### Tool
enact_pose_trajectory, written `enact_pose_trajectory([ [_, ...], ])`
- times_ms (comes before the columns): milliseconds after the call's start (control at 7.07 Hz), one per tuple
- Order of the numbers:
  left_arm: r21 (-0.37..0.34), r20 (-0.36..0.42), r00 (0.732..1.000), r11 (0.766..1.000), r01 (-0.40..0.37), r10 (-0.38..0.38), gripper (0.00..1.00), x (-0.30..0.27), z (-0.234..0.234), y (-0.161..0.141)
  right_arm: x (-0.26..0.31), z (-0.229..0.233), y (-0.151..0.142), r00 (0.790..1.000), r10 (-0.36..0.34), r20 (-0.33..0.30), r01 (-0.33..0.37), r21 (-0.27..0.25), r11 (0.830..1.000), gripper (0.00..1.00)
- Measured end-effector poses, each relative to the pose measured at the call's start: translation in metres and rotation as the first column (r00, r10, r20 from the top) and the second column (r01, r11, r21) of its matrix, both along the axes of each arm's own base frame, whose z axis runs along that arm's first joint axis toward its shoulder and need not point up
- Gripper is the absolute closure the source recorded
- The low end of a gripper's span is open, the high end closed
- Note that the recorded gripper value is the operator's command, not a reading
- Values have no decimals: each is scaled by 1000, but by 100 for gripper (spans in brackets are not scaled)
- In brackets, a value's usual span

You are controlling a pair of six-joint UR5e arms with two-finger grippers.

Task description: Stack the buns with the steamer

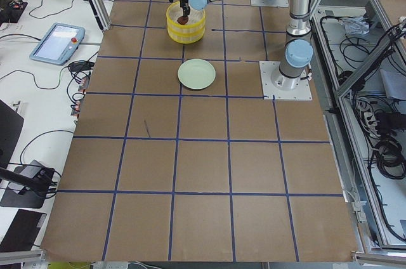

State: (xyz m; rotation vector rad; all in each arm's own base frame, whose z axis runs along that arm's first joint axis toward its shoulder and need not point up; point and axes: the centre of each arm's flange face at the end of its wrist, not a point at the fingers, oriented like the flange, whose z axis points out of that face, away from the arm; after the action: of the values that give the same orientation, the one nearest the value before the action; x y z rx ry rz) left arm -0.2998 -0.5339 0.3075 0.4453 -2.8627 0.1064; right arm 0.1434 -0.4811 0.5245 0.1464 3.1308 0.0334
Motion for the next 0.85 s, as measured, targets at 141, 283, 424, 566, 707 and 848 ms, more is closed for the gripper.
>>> enact_pose_trajectory([
  [141,-9,24,999,1000,28,-27,0,2,-2,0,0,0,0,999,42,3,-42,2,999,0],
  [283,-32,55,996,997,73,-71,0,7,3,-3,0,0,0,995,100,7,-100,1,995,0],
  [424,-71,106,983,985,159,-151,0,22,17,-10,0,-1,-1,992,130,8,-130,0,992,0],
  [566,-88,171,958,964,249,-232,0,57,43,-18,-1,-2,-2,990,140,6,-140,1,990,0],
  [707,-73,207,939,952,296,-276,0,97,77,-16,-1,-2,-2,990,143,1,-143,1,990,0],
  [848,-45,223,926,946,322,-305,0,128,111,-1,-2,-2,-3,990,143,-3,-143,1,990,0],
])
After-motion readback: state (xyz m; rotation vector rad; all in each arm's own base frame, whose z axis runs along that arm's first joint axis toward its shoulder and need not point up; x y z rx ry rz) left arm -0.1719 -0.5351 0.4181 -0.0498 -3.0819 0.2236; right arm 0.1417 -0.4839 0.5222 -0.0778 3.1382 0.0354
